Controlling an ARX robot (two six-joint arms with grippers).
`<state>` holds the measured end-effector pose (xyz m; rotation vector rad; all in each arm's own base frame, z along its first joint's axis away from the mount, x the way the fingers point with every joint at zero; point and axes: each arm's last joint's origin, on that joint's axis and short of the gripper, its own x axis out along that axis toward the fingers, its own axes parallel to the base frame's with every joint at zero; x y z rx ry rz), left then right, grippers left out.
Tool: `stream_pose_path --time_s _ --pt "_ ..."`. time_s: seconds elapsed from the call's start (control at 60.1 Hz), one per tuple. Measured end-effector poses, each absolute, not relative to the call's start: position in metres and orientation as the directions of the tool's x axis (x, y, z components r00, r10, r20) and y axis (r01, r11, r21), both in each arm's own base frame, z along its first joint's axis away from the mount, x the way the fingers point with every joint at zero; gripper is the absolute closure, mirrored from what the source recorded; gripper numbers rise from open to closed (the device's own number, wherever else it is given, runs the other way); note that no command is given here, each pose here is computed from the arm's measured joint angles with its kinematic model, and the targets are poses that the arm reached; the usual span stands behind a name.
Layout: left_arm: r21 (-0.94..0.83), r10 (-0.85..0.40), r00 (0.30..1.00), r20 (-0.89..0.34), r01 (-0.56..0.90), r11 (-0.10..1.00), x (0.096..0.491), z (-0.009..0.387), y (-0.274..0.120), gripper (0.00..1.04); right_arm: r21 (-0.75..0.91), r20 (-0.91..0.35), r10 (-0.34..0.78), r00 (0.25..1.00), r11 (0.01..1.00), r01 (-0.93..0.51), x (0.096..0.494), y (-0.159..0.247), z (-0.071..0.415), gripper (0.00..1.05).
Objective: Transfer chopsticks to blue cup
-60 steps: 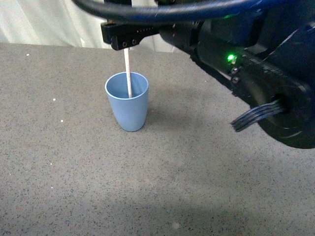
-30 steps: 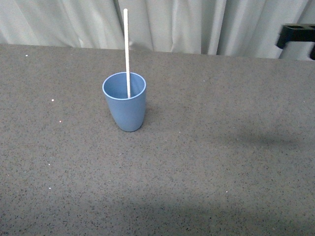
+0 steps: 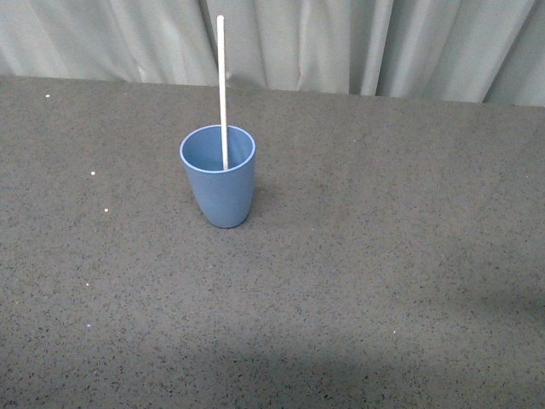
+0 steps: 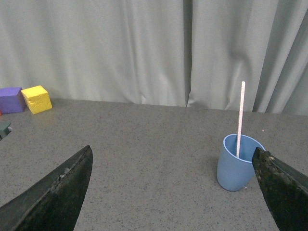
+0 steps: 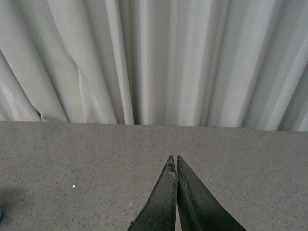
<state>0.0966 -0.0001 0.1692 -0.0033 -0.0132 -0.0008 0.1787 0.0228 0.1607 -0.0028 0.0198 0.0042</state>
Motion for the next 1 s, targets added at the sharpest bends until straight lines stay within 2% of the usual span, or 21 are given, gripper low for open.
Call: stream_pose_path --time_s 0.299,0.383,0.998 --pt "-0.003 -0.001 1.0 0.013 0.001 1.0 0.097 0.169 0.0 0.07 -0.001 -0.018 0.026 0.999 1.0 -0.026 0.152 0.007 0.161 1.04" --pt "-0.003 0.0 1.0 0.013 0.0 1.0 0.097 0.169 0.0 0.07 0.0 -0.014 -0.002 1.0 1.0 0.002 0.145 0.001 0.162 1.04" --pt "-0.003 -0.001 1.0 0.013 0.001 1.0 0.097 0.169 0.0 0.07 0.0 0.006 0.001 1.0 1.0 -0.001 0.121 0.0 0.168 1.04"
